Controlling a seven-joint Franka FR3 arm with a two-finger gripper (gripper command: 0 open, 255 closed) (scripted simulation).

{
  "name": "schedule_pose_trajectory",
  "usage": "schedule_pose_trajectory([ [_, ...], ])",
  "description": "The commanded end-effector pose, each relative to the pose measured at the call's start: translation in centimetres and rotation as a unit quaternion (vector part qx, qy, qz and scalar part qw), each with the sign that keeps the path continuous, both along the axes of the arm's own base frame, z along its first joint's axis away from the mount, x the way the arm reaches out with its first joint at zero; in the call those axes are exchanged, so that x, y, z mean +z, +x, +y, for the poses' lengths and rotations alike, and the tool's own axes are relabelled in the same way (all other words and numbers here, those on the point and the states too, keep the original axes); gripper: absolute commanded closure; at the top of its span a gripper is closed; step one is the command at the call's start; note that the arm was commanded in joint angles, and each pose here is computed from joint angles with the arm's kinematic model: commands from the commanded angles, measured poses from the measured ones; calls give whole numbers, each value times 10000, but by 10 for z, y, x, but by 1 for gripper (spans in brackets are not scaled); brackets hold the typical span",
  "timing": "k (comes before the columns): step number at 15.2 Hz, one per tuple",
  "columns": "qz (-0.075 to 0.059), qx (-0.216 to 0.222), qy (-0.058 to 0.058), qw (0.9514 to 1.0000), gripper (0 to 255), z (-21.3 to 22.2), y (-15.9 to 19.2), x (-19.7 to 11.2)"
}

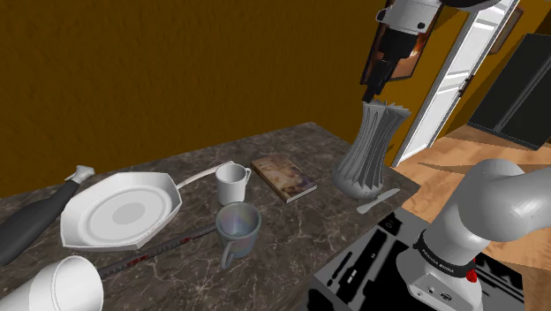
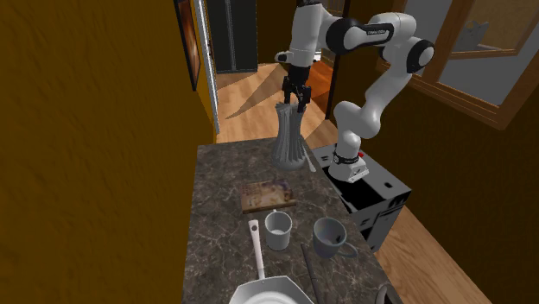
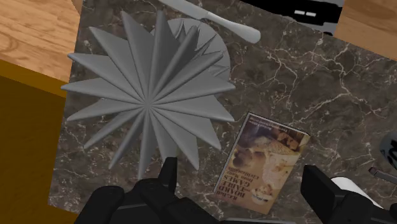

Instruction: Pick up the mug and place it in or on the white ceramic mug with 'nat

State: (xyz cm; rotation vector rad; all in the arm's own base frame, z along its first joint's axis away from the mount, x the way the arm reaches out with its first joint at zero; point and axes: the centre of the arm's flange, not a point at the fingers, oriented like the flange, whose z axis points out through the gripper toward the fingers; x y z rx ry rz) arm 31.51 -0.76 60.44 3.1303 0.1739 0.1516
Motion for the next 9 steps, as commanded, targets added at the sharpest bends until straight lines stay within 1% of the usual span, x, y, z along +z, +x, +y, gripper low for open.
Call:
schedule_pose_trajectory([
  [1, 0, 0, 0, 10000, 0, 0, 0, 0],
  [9, 11, 0, -82, 10000, 0, 87, 45, -45],
])
